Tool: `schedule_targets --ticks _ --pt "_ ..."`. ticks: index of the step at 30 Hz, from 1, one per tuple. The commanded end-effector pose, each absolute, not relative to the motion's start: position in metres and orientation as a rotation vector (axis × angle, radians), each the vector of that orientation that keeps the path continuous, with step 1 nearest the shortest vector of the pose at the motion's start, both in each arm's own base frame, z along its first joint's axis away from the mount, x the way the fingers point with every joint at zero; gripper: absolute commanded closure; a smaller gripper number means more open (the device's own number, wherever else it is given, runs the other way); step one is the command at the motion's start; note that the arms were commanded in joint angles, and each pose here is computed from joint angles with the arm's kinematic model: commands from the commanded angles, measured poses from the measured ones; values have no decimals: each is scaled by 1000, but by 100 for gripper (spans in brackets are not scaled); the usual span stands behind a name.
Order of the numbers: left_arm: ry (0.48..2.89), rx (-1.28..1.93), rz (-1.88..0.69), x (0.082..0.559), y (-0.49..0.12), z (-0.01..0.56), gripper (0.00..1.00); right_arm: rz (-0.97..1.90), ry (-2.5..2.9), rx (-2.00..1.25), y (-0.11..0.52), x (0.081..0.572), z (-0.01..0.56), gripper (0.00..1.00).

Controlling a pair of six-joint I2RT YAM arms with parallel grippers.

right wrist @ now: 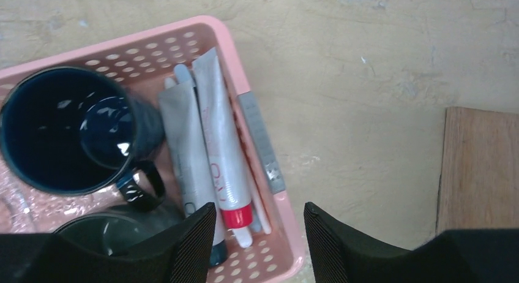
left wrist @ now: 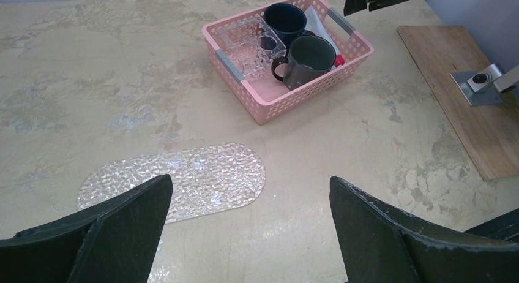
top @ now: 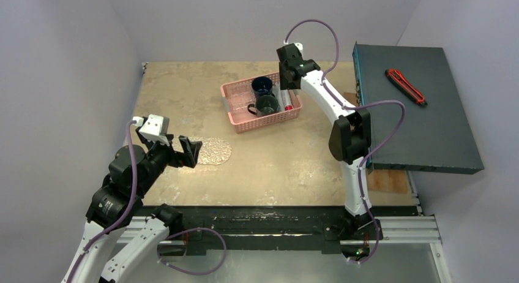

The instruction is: Prepare toiletry sets of a toothbrush and toothpaste on the tray

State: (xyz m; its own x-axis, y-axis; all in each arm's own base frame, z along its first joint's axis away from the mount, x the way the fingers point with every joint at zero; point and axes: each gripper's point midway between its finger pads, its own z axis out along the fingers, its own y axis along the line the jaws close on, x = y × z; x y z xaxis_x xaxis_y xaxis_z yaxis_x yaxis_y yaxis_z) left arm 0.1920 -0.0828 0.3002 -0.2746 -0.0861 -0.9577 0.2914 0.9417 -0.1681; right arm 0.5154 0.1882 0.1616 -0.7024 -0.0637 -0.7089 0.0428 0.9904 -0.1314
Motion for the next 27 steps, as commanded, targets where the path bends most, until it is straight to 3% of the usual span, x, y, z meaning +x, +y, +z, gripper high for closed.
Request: schedule_targets --ticks 1,14,27 --pt "1785 143 -389 193 -85 313 0 -159 2353 -18 179 527 158 41" --pt "1790 146 -384 194 -85 312 0 -118 2416 -14 170 537 127 33" --pt "1788 144 -384 194 -85 313 0 -66 2446 -29 176 537 112 50"
